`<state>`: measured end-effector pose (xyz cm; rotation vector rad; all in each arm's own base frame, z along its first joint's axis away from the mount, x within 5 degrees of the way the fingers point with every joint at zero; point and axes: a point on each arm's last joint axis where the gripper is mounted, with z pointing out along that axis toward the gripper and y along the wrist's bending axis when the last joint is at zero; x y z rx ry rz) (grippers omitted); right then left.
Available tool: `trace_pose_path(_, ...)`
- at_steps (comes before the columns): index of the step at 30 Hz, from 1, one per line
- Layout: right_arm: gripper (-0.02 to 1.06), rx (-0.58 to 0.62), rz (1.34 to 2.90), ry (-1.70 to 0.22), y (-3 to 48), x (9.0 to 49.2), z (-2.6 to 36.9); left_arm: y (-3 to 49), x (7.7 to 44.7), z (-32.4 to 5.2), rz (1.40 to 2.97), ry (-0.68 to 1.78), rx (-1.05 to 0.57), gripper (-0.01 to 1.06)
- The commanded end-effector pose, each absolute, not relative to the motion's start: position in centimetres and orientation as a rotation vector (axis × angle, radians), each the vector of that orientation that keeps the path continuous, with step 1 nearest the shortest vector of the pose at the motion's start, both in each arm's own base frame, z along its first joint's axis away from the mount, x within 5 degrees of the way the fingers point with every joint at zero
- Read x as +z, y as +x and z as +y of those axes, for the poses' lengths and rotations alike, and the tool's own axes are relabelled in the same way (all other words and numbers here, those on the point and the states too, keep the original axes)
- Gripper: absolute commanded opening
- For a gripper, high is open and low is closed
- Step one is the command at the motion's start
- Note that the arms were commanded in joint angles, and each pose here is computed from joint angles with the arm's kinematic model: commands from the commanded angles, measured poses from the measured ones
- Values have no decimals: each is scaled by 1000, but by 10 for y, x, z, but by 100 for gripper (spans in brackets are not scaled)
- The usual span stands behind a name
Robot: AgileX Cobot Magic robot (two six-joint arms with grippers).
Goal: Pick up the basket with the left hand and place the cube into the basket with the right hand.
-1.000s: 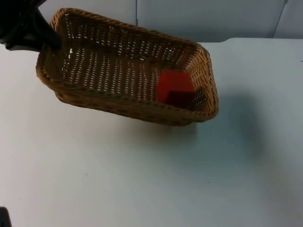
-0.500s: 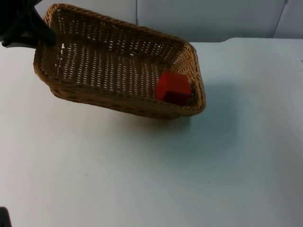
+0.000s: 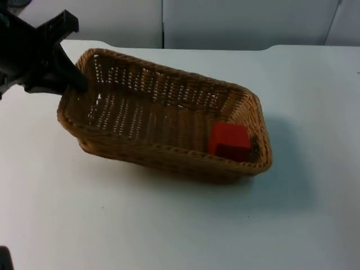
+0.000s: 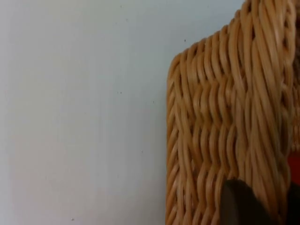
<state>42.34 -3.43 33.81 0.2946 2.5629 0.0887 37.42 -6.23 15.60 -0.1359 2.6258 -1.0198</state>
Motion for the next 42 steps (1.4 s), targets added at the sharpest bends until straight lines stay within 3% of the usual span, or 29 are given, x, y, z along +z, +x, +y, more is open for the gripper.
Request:
trace_pose_path(1, 0, 97, 2551, 302, 421, 343, -36, 378, 156, -69, 2574, -179, -1146, 0)
trace_pose_path(5, 0, 128, 2550, 309, 421, 343, -34, 382, 139, -73, 2571, -195, -1188, 1)
trace_pose_path(8, 0, 169, 2547, 315, 422, 344, -31, 383, 117, -74, 2617, -239, -1196, 19)
trace_pose_path(9, 0, 169, 2547, 315, 422, 344, -31, 383, 117, -74, 2617, -239, -1196, 19)
trace_pose_path(14, 0, 186, 2546, 318, 422, 344, -30, 385, 105, -69, 2641, -217, -1092, 69)
trace_pose_path(17, 0, 183, 2546, 318, 422, 344, -30, 386, 104, -63, 2645, -222, -1053, 75)
trace_pose_path(25, 0, 183, 2547, 316, 422, 344, -30, 400, 118, -52, 2681, -55, -935, 74)
trace_pose_path(30, 0, 183, 2551, 316, 421, 344, -30, 415, 147, -48, 2748, 59, -860, 72)
trace_pose_path(32, 0, 181, 2560, 307, 421, 343, -30, 422, 171, -46, 2746, 94, -811, 58)
trace_pose_path(34, 0, 175, 2574, 306, 420, 342, -30, 425, 202, -40, 2728, 165, -680, 30)
trace_pose_path(35, 0, 175, 2574, 306, 420, 342, -30, 425, 202, -40, 2728, 165, -680, 30)
trace_pose_path(37, 0, 132, 2579, 302, 418, 344, -33, 417, 238, -34, 2675, 236, -551, 5)
trace_pose_path(38, 0, 92, 2562, 312, 415, 349, -35, 411, 252, -32, 2650, 265, -495, 0)
trace_pose_path(42, 0, -48, 2456, 322, 400, 379, -44, 382, 305, -23, 2570, 282, -320, 0)
